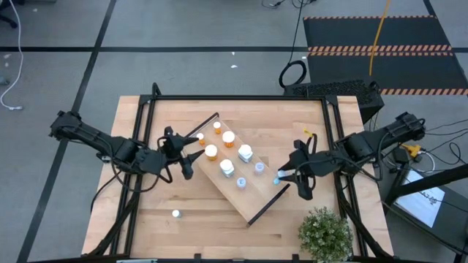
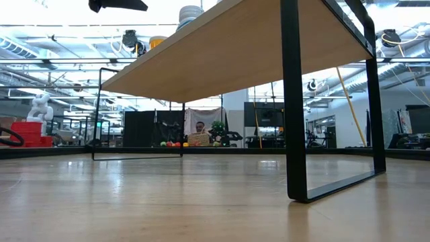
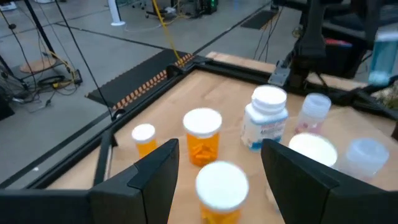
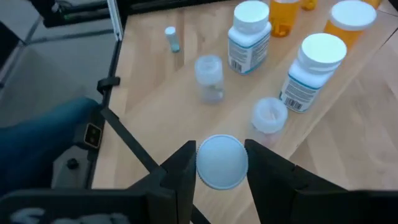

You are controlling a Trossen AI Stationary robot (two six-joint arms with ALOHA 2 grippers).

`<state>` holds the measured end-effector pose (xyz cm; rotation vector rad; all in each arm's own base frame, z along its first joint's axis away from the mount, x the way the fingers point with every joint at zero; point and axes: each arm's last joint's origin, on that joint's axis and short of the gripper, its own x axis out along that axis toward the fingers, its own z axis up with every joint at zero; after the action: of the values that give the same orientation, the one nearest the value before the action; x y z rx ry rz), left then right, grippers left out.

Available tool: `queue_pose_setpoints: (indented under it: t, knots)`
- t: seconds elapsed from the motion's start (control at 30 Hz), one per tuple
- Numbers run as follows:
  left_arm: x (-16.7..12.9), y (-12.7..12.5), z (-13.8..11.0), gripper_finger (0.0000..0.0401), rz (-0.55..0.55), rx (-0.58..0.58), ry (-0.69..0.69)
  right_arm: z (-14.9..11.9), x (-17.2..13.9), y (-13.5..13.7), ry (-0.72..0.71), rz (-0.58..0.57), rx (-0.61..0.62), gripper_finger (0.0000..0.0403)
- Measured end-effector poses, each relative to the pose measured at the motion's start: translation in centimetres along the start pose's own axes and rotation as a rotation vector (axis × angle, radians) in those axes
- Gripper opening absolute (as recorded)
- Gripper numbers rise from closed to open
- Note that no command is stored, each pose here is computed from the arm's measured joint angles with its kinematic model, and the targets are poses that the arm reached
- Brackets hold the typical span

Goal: Pick and place medicine bottles onto shelf by color
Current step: Put the top blue pill bottle on the shelf

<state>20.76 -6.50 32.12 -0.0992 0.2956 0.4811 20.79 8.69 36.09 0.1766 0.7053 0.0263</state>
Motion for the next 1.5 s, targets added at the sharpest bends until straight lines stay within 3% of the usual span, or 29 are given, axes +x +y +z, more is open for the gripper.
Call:
queue_pose_setpoints:
  t: [0.27, 0.6, 0.87, 1.5]
  knots:
    - [0.5, -1.6, -0.1, 0.0230, -0.040, -0.010, -0.033, -0.3, 1.3, 0.2, 0.060, -0.025, -0.093, 0.0119]
    - [-0.3, -2.5, 0.2, 0.0230, -0.101, -0.021, -0.075, -0.7, 5.2, 0.8, 0.163, -0.063, -0.245, 0.0125]
    - [-0.5, -2.6, 0.2, 0.0230, -0.108, -0.003, -0.077, -0.9, 6.6, 0.9, 0.190, -0.074, -0.247, 0.0125]
    - [-0.8, -2.9, 0.1, 0.0230, -0.127, 0.003, -0.077, -1.1, 6.6, 0.9, 0.213, -0.079, -0.225, 0.0125]
